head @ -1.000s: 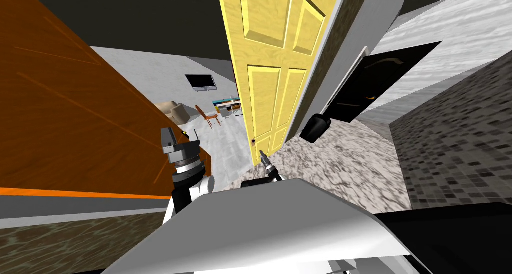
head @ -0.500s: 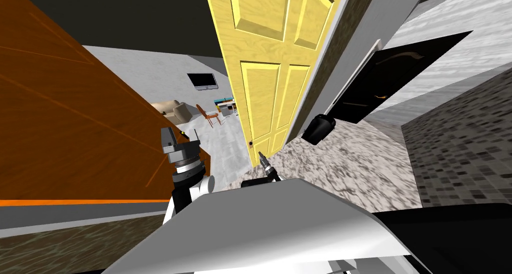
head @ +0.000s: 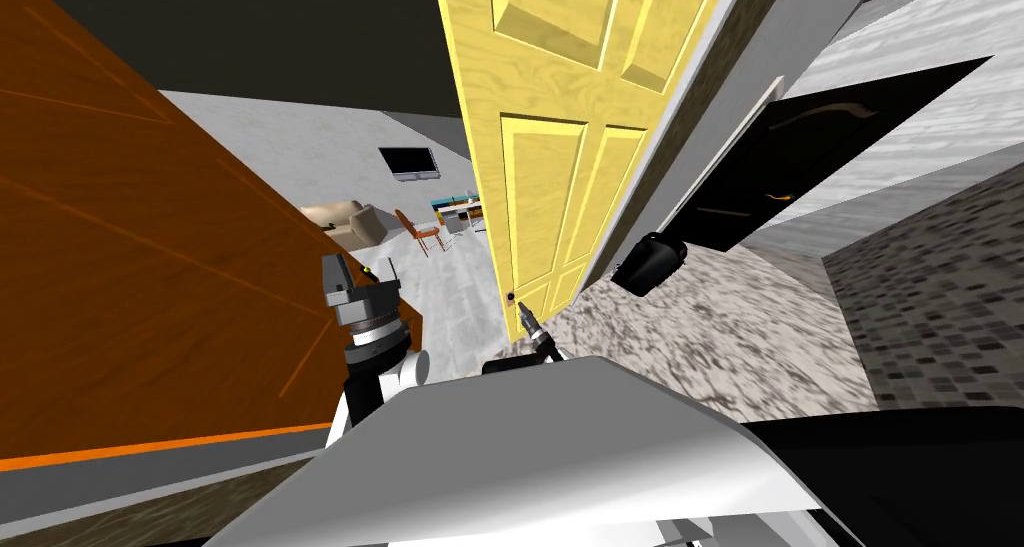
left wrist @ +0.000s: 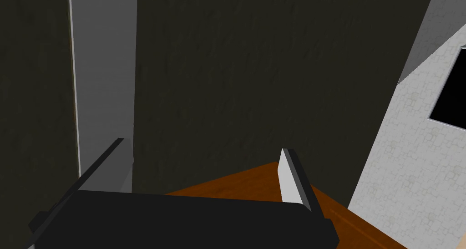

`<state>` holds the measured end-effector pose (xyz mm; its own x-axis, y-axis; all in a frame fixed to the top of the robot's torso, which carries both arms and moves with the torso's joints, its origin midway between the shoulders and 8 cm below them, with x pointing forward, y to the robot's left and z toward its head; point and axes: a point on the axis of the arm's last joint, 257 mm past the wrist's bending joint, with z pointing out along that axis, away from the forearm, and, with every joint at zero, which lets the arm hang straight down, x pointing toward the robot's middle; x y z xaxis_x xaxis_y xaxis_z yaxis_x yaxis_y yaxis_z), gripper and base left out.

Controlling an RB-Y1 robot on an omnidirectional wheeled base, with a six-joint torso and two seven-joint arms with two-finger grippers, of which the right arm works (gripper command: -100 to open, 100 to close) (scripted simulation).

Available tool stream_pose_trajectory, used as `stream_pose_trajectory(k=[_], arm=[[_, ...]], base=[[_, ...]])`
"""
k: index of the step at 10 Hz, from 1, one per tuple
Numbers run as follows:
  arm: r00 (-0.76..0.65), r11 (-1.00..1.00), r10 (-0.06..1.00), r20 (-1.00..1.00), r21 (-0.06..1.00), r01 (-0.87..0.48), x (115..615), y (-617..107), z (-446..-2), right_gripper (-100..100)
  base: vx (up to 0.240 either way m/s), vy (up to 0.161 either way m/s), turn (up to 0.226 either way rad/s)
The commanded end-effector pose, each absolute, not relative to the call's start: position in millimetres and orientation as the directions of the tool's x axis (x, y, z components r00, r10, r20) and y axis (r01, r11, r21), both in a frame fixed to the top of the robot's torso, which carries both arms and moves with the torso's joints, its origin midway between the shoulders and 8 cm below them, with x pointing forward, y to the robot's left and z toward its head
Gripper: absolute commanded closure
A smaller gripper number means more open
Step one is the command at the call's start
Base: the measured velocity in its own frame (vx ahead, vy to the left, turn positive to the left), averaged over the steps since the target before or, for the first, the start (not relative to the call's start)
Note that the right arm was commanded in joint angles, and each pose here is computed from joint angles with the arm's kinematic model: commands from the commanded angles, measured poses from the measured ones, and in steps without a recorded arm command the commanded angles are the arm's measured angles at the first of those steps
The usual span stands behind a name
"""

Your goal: Push the door open

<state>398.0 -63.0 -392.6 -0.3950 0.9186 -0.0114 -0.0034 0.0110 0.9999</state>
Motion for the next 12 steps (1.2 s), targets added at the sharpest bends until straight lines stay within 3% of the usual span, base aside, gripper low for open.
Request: stream_pose_trajectory(k=[1,5,6,12], arm=[[-0.390,0.010,0.921,-0.010,1.000,-0.003,399.9,-63.7,-392.8,-100],[-0.384,0.001,0.923,-0.002,1.000,-0.002,403.3,-61.4,-391.7,-100],[-0.384,0.001,0.923,-0.002,1.000,-0.002,403.3,-61.4,-391.7,100],[-0.371,0.009,0.928,-0.007,1.000,0.004,405.0,-69.4,-394.9,100]], base=[[0.221,0.085,0.025],[0.158,0.062,0.020],[-0.014,-0.004,0.000],[0.007,0.003,-0.003]])
